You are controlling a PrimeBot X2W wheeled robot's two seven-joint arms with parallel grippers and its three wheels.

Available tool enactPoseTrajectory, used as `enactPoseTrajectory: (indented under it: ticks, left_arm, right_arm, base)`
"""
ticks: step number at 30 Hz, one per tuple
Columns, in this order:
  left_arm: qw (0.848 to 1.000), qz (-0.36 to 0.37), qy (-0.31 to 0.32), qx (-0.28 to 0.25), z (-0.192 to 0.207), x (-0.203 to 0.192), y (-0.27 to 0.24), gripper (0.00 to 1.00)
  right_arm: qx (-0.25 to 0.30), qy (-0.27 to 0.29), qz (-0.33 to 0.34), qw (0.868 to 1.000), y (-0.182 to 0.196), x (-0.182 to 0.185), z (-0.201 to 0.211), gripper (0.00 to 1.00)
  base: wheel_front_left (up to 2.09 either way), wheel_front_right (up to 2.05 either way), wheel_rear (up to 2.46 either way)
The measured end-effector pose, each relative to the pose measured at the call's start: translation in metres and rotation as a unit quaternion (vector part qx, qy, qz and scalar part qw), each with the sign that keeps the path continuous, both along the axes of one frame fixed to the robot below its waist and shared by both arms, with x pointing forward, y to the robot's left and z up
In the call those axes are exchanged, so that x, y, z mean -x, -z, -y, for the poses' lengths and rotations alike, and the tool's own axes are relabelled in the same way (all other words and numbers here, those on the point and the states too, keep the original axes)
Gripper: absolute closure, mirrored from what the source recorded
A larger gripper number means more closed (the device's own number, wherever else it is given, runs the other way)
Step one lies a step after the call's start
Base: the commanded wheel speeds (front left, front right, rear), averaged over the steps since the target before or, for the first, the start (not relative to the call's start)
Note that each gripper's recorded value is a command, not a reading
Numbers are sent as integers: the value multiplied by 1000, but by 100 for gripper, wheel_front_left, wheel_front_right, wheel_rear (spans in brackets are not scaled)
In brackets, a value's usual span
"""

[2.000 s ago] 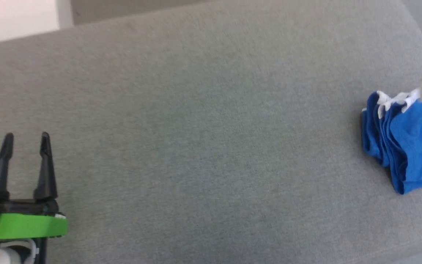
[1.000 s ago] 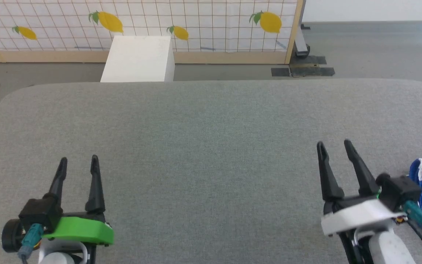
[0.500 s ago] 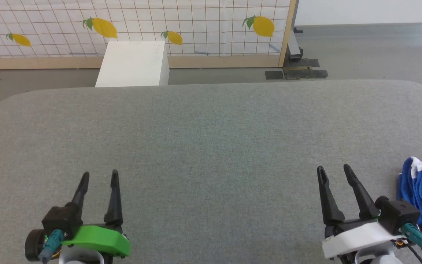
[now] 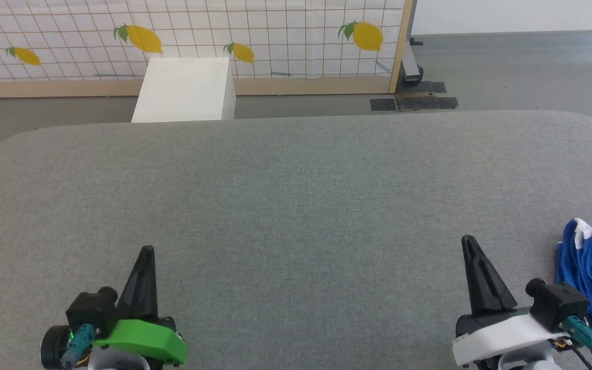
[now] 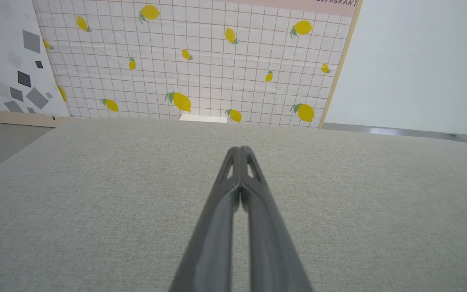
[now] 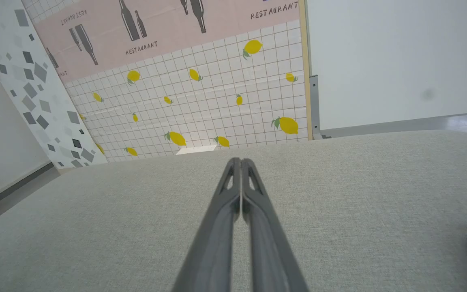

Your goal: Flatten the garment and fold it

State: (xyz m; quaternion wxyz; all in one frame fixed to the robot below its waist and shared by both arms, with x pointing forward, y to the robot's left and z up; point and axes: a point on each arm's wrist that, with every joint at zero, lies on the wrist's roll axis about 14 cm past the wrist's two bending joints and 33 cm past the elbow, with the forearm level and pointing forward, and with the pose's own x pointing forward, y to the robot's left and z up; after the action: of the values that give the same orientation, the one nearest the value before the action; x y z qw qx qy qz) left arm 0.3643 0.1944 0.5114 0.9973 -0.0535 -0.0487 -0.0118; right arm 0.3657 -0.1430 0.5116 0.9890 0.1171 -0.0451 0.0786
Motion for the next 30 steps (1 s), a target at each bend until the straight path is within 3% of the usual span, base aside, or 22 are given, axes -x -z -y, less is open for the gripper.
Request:
enactPoseTrajectory:
  ticks: [30]
  left_arm:
    - [1000,-13,1,-14,4,-3,-3,100]
  right_arm:
    - [28,-2,-11,1000,-1,0,1,100]
  base:
    - [0,0,0]
